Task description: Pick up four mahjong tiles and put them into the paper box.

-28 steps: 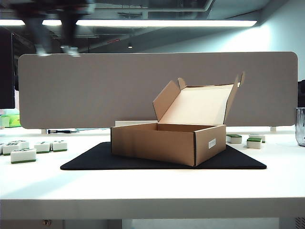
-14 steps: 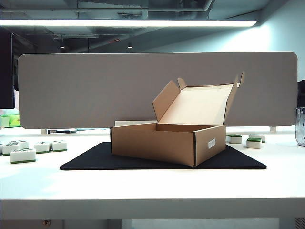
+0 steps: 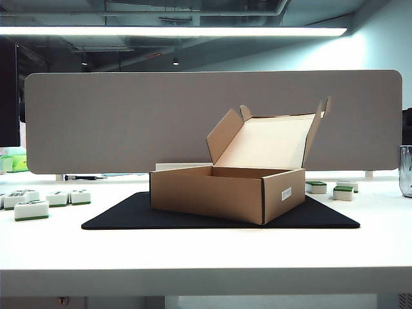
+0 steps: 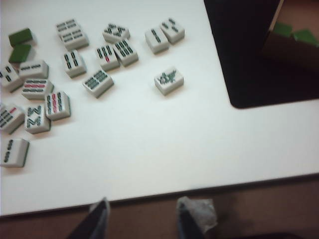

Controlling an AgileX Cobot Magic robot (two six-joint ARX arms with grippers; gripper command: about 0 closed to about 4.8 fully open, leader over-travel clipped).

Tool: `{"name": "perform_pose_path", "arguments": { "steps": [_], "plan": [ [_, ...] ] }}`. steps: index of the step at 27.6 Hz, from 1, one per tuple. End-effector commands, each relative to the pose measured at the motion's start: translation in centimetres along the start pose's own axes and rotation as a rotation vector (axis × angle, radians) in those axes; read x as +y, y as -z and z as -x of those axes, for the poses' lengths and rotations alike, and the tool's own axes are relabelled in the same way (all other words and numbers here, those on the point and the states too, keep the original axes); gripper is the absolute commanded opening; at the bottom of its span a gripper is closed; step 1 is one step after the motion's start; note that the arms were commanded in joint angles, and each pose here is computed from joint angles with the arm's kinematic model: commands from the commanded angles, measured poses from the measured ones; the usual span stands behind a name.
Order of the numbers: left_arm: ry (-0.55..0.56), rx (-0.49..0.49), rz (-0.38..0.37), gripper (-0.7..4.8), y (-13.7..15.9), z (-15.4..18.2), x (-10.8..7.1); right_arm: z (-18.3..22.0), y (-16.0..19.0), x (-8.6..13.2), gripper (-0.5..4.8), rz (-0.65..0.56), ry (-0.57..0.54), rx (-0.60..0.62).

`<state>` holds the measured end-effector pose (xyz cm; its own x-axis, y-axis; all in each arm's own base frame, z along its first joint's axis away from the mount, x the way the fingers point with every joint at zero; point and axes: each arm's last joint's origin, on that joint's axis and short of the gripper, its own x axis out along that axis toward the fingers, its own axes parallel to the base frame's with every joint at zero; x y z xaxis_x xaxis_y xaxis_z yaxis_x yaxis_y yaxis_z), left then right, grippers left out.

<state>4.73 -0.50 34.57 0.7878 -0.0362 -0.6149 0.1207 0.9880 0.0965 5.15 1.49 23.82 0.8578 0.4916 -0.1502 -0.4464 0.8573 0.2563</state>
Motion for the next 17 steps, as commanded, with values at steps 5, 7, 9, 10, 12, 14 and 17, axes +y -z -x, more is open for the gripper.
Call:
{"name": "perform_pose_path", "arguments": {
  "steps": [5,7,9,10,12,14,17],
  "plan": [
    [0.1,-0.096,-0.005,1.82,-0.1,-3.8,-0.8,-1.9,1.7,-1.3,-0.01,-0.063,-0.01,-0.05],
    [0.103,-0.173,-0.005,1.8,-0.4,-5.0,-0.9,-2.3,2.3,-1.7,-0.01,-0.103,-0.009,-0.046],
    [0.109,-0.21,-0.004,1.41,-0.4,-6.0,-1.0,-2.5,2.8,-1.9,-0.01,-0.125,-0.006,-0.029],
    [0.111,-0.217,-0.004,0.83,-0.2,-6.7,-1.1,-2.5,2.9,-1.9,-0.01,-0.128,-0.007,-0.023],
    [0.113,-0.197,-0.008,-0.09,0.3,-8.0,-1.3,-2.5,3.0,-1.9,-0.01,-0.133,-0.005,-0.013],
    [0.127,-0.159,-0.011,-0.06,0.8,-9.2,-1.5,-2.5,3.0,-1.9,-0.01,-0.132,-0.006,-0.014],
    [0.132,-0.103,-0.013,-0.06,1.4,-10.6,-1.6,-2.5,3.0,-1.9,-0.01,-0.132,-0.006,-0.014]
  ]
}}
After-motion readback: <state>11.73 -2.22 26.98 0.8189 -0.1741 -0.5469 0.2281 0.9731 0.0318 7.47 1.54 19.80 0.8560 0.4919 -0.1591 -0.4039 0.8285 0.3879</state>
